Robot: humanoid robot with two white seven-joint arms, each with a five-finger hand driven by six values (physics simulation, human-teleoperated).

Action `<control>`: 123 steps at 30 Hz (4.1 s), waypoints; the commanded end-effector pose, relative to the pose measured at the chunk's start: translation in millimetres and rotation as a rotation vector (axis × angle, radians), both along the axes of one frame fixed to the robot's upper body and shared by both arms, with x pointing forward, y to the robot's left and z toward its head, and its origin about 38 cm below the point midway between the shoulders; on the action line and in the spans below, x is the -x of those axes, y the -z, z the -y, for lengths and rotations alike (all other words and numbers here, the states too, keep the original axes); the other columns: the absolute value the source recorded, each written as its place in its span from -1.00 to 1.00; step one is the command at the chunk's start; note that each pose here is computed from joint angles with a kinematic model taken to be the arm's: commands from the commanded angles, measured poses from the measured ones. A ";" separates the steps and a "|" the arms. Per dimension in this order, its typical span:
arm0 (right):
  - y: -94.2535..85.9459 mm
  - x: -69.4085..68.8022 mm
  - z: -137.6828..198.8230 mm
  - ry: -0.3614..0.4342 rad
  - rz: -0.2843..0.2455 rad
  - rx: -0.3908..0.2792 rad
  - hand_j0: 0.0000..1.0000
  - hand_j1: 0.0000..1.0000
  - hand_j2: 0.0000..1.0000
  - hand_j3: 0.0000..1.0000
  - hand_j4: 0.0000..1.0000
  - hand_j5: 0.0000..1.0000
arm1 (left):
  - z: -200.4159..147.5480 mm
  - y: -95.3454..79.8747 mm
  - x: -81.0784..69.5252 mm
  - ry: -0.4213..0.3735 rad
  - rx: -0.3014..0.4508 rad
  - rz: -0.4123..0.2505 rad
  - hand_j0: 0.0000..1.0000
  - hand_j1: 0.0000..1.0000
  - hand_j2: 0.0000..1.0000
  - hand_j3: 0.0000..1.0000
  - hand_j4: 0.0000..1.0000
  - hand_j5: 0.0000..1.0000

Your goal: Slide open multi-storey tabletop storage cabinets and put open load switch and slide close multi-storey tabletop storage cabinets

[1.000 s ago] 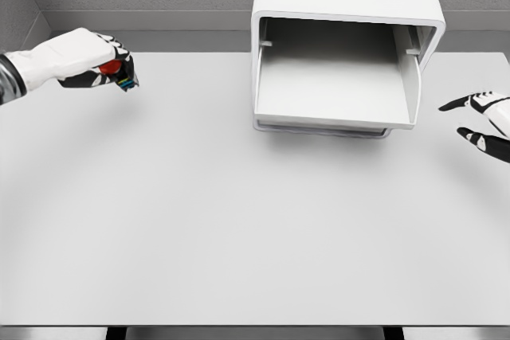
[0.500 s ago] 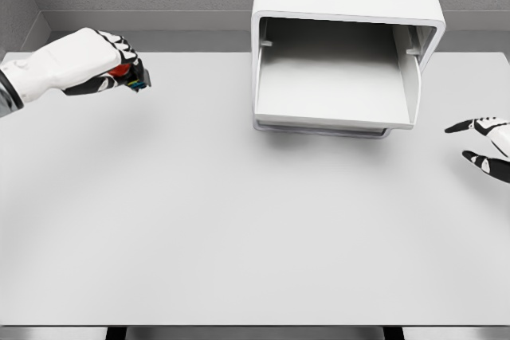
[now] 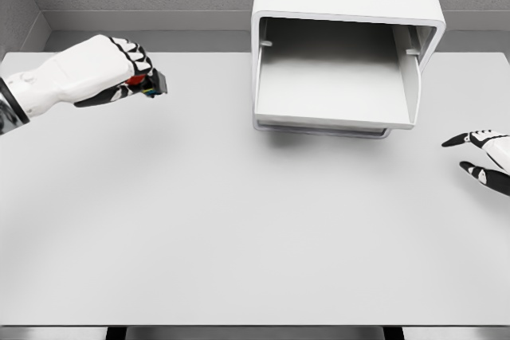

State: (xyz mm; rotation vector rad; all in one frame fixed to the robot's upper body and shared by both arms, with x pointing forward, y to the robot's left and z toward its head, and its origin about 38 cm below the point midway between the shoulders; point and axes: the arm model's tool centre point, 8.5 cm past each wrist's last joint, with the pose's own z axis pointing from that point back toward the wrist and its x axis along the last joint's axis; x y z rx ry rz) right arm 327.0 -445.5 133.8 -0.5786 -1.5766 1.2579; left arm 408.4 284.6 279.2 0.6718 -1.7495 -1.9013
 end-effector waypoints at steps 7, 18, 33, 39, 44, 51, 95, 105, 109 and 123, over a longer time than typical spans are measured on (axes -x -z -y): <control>7.5 2.6 -30.6 -0.032 0.028 -0.083 0.15 0.15 0.15 0.15 0.15 0.15 | 15.3 -10.2 16.4 0.063 0.028 0.034 -0.09 -0.09 -0.09 -0.09 -0.09 -0.09; 8.0 11.6 -61.3 -0.082 0.054 -0.138 0.17 0.17 0.17 0.17 0.17 0.17 | 24.7 -12.2 21.6 0.101 0.070 0.035 -0.07 -0.07 -0.07 -0.07 -0.07 -0.07; 9.6 13.7 -68.8 -0.093 0.057 -0.151 0.19 0.19 0.19 0.19 0.19 0.19 | 44.6 -14.7 21.4 0.156 0.169 0.034 -0.07 -0.07 -0.07 -0.07 -0.07 -0.07; 10.2 13.8 -69.6 -0.094 0.056 -0.152 0.19 0.19 0.19 0.19 0.19 0.19 | 56.5 -14.6 20.7 0.176 0.212 0.038 -0.07 -0.07 -0.07 -0.07 -0.07 -0.07; 11.1 13.5 -71.7 -0.094 0.059 -0.151 0.19 0.19 0.19 0.19 0.19 0.19 | 67.8 -15.6 20.2 0.198 0.240 0.042 -0.07 -0.07 -0.07 -0.07 -0.07 -0.07; 7.3 14.0 -76.1 -0.106 0.071 -0.152 0.21 0.21 0.21 0.21 0.21 0.21 | 87.3 -17.7 19.7 0.238 0.266 0.047 -0.08 -0.08 -0.08 -0.08 -0.08 -0.08; 4.6 19.7 -81.0 -0.119 0.078 -0.156 0.24 0.24 0.24 0.24 0.24 0.24 | 211.7 -2.5 9.9 0.350 0.314 0.015 -0.08 -0.08 -0.08 -0.08 -0.08 -0.08; 2.9 22.4 -85.6 -0.129 0.084 -0.161 0.24 0.24 0.24 0.24 0.24 0.24 | 228.7 1.3 -3.4 0.357 0.298 -0.019 -0.08 -0.08 -0.08 -0.08 -0.08 -0.08; 3.0 22.5 -86.6 -0.131 0.086 -0.162 0.24 0.24 0.24 0.24 0.24 0.24 | 229.2 9.1 -9.8 0.338 0.273 -0.037 -0.07 -0.07 -0.07 -0.07 -0.07 -0.07; 3.8 23.0 -87.0 -0.131 0.083 -0.163 0.26 0.26 0.26 0.26 0.26 0.26 | 244.3 10.9 -16.2 0.364 0.223 -0.054 -0.07 -0.07 -0.07 -0.07 -0.07 -0.07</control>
